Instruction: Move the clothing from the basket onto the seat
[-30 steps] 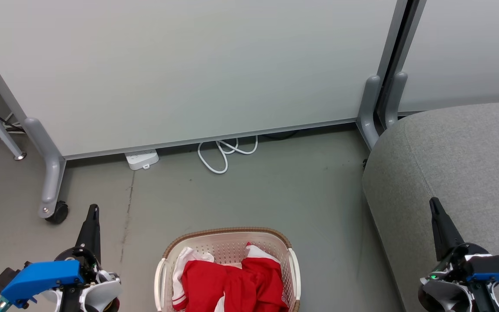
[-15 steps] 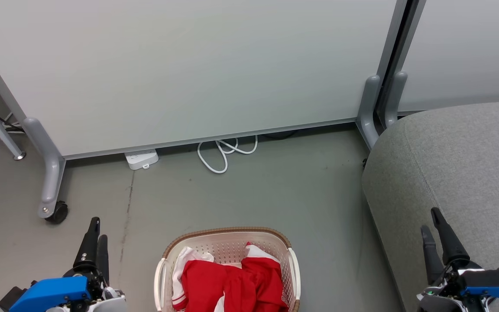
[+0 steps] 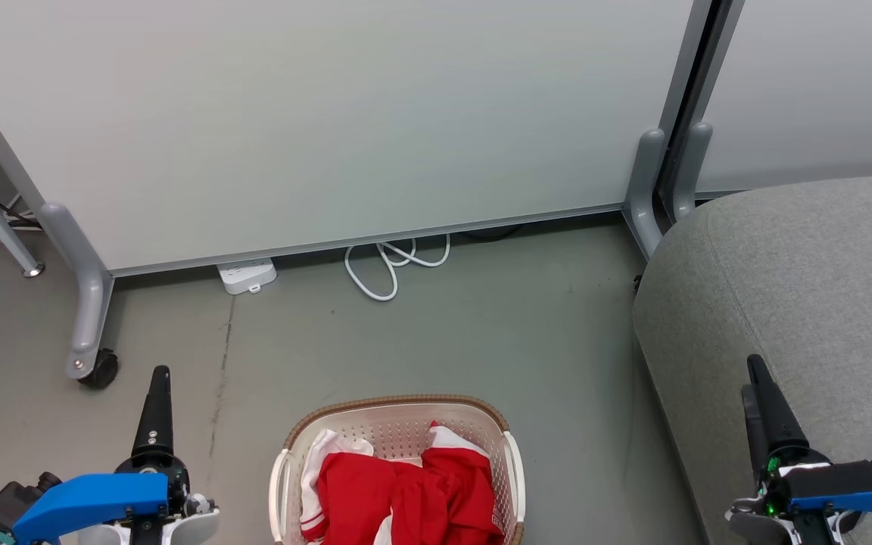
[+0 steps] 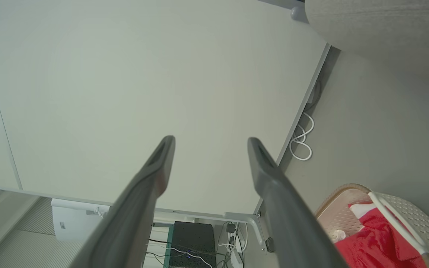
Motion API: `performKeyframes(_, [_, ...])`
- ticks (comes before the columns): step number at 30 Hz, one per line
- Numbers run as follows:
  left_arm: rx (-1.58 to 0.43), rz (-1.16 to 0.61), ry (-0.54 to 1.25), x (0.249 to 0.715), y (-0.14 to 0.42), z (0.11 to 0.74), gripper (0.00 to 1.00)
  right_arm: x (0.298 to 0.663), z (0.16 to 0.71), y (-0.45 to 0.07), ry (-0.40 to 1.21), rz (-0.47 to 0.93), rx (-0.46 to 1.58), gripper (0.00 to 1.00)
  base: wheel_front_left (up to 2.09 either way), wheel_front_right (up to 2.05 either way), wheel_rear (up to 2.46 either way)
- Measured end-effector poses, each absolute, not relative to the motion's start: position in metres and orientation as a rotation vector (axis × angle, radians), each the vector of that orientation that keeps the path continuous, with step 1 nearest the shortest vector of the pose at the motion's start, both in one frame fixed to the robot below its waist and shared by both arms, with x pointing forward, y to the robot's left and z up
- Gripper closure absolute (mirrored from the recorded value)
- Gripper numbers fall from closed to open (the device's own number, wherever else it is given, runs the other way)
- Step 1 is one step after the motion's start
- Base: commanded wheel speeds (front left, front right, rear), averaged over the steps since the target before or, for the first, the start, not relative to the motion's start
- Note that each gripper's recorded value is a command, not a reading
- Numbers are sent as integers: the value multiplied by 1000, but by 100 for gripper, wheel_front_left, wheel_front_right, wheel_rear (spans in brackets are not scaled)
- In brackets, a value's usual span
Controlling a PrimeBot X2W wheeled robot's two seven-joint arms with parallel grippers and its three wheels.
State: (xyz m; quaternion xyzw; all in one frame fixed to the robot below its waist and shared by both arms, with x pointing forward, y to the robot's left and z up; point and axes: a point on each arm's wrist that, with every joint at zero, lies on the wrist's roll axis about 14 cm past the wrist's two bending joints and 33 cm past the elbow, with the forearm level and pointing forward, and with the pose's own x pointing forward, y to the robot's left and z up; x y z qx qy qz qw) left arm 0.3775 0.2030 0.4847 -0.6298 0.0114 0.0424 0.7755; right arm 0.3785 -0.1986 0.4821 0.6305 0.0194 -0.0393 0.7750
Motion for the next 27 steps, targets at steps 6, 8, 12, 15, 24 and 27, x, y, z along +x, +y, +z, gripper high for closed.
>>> performKeyframes(6, [-1249, 84, 10, 379, 203, 491, 0, 380, 487, -194, 37, -63, 1236, 0, 0, 0, 0])
performKeyframes(8, [-1209, 80, 11, 380, 202, 493, 0, 381, 488, -193, 37, -57, 1199, 0, 0, 0, 0])
performKeyframes(12, [-1147, 78, 10, 381, 200, 495, 0, 381, 490, -191, 33, -50, 1143, 0, 0, 0, 0])
performKeyframes(15, [-1063, 62, 13, 382, 195, 498, 0, 382, 492, -188, 31, -36, 1074, 0, 0, 0, 0])
performKeyframes(24, [-884, 29, 16, 382, 184, 501, 0, 383, 495, -177, 32, 3, 913, 0, 0, 0, 0])
performKeyframes(27, [-830, 23, 17, 382, 181, 501, 0, 383, 496, -174, 30, 13, 861, 0, 0, 0, 0])
